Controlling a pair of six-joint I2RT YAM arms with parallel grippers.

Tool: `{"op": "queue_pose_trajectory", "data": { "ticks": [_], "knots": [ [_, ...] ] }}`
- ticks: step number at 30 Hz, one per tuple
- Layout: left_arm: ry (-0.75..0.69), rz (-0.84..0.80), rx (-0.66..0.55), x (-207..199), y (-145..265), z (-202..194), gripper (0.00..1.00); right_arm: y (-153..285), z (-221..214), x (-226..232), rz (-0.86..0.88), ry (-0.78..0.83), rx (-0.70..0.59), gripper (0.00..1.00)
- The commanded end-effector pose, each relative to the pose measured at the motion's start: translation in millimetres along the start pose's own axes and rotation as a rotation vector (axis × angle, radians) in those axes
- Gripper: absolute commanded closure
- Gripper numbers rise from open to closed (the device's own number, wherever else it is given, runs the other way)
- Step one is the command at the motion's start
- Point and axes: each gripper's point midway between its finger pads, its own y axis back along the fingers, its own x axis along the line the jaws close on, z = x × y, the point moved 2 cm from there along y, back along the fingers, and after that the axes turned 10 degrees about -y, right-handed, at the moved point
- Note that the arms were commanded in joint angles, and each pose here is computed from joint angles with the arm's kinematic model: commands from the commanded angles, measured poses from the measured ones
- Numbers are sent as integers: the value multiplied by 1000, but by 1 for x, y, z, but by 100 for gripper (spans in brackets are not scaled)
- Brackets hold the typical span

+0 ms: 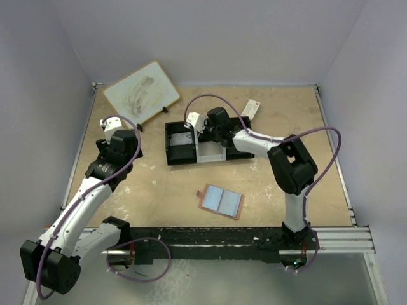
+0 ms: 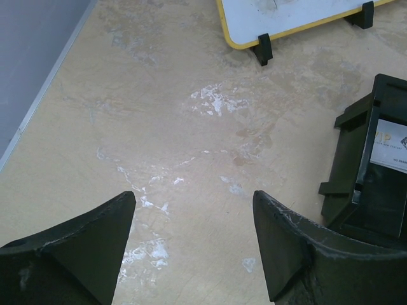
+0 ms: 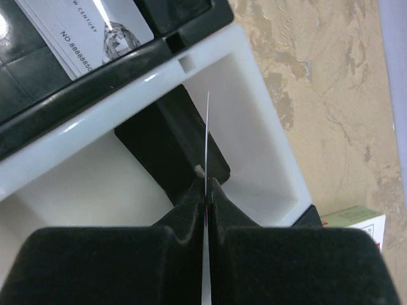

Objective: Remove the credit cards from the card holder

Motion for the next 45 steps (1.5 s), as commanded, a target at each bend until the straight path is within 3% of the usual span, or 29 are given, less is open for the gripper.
{"op": "queue_pose_trajectory", "data": {
  "ticks": [1,12,15,26,32,45],
  "knots": [
    [5,16,-35,2,0,9,27,0,18,-18,-111,72,-15,99],
    [0,22,-35,4,0,9,27,-9,14,-19,-134,107,9,94],
    [-1,26,-34,4,0,9,27,-11,12,-13,-105,117,10,87],
    [-13,29,-21,3,-3,6,27,-10,12,0,-15,111,10,82],
    [-16,25,-14,2,-4,5,27,-8,13,0,-11,152,-11,99],
    [-24,24,-8,1,-5,5,27,-4,9,-2,-35,315,-53,100]
  ]
}}
